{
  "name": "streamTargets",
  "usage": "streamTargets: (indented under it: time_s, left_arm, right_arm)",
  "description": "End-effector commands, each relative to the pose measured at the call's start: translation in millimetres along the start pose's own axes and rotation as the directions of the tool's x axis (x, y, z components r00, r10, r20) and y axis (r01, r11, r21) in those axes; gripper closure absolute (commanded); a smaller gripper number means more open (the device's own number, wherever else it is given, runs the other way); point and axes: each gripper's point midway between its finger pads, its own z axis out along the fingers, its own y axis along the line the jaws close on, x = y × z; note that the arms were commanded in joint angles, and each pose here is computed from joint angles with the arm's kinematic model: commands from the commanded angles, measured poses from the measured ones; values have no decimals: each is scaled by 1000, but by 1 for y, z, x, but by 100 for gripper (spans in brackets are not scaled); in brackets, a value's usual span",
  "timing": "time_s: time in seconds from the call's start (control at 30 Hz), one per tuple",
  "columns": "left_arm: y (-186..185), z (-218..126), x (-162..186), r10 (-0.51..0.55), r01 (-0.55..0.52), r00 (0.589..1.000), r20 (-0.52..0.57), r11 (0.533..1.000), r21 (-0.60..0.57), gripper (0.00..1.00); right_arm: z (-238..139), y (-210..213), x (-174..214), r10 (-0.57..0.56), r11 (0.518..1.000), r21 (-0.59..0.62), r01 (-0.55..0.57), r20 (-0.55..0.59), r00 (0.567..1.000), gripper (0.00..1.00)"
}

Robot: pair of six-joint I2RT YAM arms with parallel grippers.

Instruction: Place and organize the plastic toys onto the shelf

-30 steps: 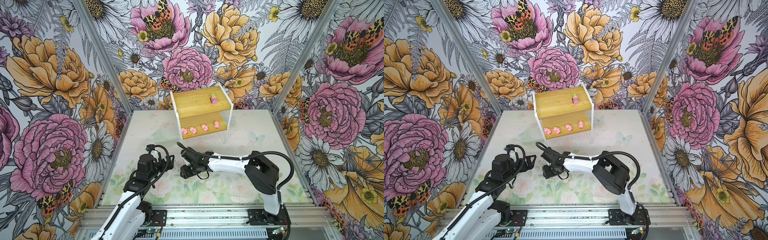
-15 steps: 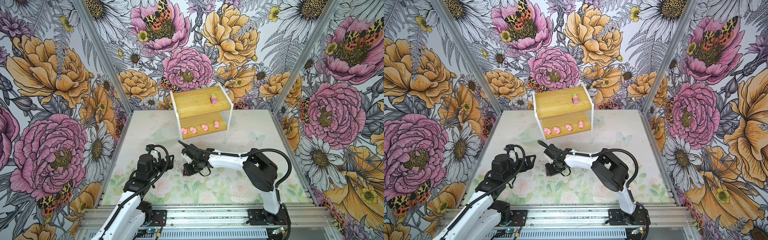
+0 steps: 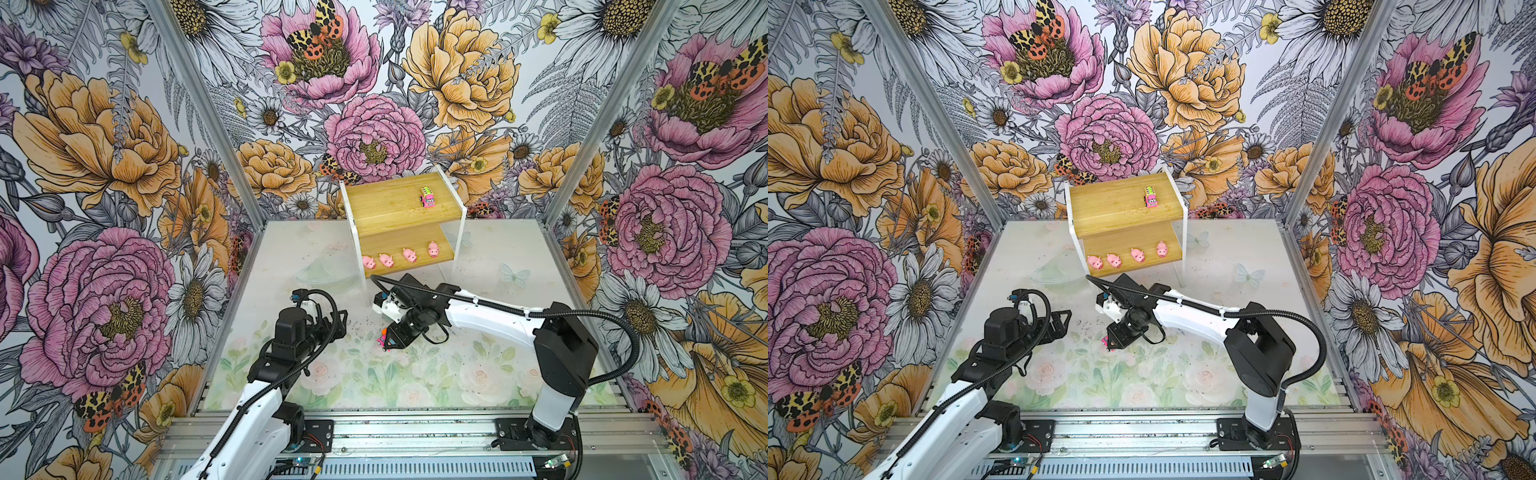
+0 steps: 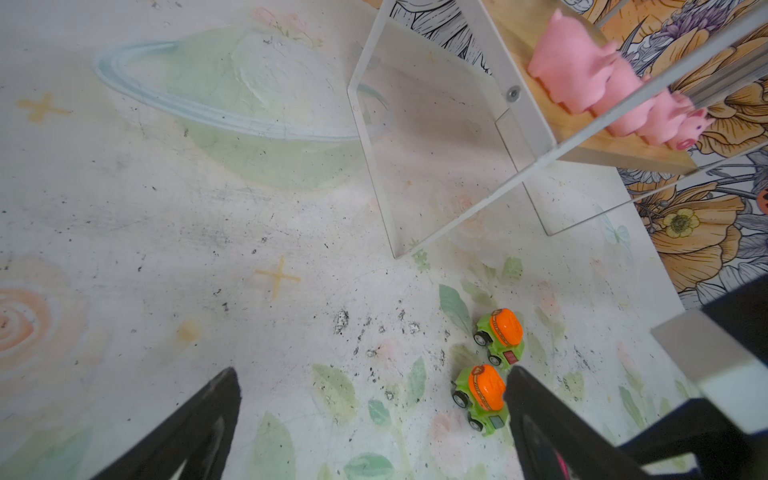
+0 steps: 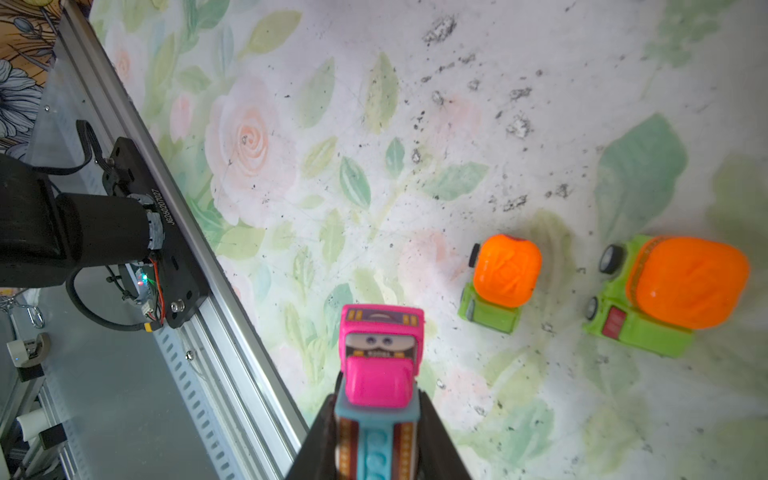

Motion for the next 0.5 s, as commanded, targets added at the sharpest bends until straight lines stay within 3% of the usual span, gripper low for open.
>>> streamTargets:
  time_s: [0.0,0.3,0.47]
  left_arm:
    - [0,2,-4,-7,7,1000,17,1000,3,1]
    - [-3,3,-7,3,-3,1000,13,1000,15,1]
    - [-5,5,-6,4,-4,1000,2,1000,21,1]
  right_arm:
    - [-5,-8,29,-8,999,47,12,-74,997,78]
    - [3,-71,89,282,926,296,-235,-126,951,78]
    - [-3,-85,90,328,896,345,-279,-89,940,78]
